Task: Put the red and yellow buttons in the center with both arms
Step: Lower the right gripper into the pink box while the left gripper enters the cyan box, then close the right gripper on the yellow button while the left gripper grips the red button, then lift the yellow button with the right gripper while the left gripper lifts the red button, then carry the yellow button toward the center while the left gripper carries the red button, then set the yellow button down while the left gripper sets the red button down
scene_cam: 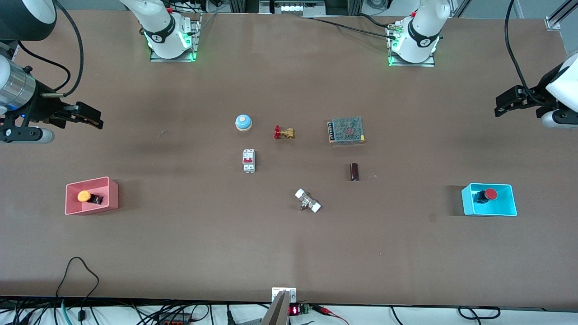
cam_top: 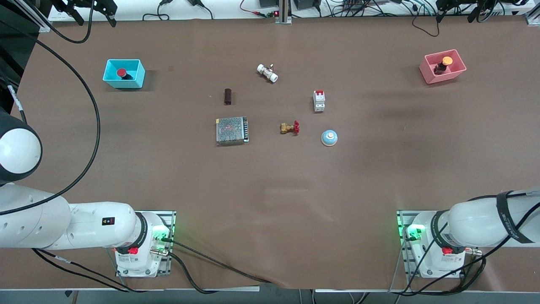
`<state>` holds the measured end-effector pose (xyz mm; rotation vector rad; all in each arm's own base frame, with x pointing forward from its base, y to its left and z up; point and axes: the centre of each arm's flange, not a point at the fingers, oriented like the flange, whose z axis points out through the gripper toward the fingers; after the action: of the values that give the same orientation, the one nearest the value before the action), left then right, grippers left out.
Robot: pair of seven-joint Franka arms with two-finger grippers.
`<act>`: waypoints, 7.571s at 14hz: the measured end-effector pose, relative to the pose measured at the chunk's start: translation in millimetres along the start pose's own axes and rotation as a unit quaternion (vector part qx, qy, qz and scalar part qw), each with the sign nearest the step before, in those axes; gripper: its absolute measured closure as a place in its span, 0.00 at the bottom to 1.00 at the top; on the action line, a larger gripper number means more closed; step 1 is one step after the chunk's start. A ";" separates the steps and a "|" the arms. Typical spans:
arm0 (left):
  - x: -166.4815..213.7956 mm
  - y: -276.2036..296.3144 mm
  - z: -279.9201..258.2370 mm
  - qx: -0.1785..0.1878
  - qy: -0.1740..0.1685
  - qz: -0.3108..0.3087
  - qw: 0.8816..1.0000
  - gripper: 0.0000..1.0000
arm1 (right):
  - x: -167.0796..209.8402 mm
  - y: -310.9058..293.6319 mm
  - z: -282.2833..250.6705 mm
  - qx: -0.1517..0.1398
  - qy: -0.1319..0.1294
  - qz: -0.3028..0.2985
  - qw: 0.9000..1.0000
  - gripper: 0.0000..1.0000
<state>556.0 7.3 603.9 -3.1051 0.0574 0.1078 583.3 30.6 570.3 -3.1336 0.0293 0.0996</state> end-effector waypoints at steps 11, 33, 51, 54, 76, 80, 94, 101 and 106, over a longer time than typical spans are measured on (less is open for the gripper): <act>1.4 -4.3 11.0 -0.002 -0.022 -0.004 1.000 0.00 | 17.7 12.1 19.6 0.002 0.008 -0.031 0.999 0.00; 140.3 -166.6 363.7 -0.013 -0.009 -0.049 0.999 0.02 | 115.9 169.6 273.3 -0.066 0.084 -0.128 0.986 0.00; 132.4 -164.7 401.2 -0.021 -0.016 -0.035 0.999 0.59 | 111.9 182.9 330.8 -0.056 0.076 -0.133 0.987 0.00; 133.8 -165.2 398.2 -0.021 -0.012 -0.034 0.999 0.65 | 111.8 182.8 331.5 -0.053 0.077 -0.130 0.987 0.05; 61.6 36.6 318.9 -0.040 -0.069 -0.078 0.994 0.65 | 80.6 114.7 161.0 0.002 0.034 -0.142 0.989 0.63; 19.7 57.8 374.2 -0.046 -0.037 -0.092 0.994 0.65 | 68.3 -13.8 159.3 0.010 0.020 -0.103 0.994 0.63; -1.3 100.0 406.7 -0.052 -0.035 -0.091 0.994 0.48 | 21.8 -176.0 340.0 0.000 0.057 -0.087 0.995 0.63; 16.4 94.2 358.5 -0.040 -0.024 -0.089 0.995 0.00 | 24.0 -174.0 345.6 0.002 0.059 -0.085 0.995 0.35; 58.2 77.7 222.0 -0.017 -0.038 -0.075 0.996 0.00 | 43.3 -165.5 292.7 0.002 0.092 -0.072 0.993 0.00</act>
<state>595.8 -64.6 375.9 -3.1210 -0.1822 0.2243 611.0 197.3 276.3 -3.1157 -0.1960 -0.1896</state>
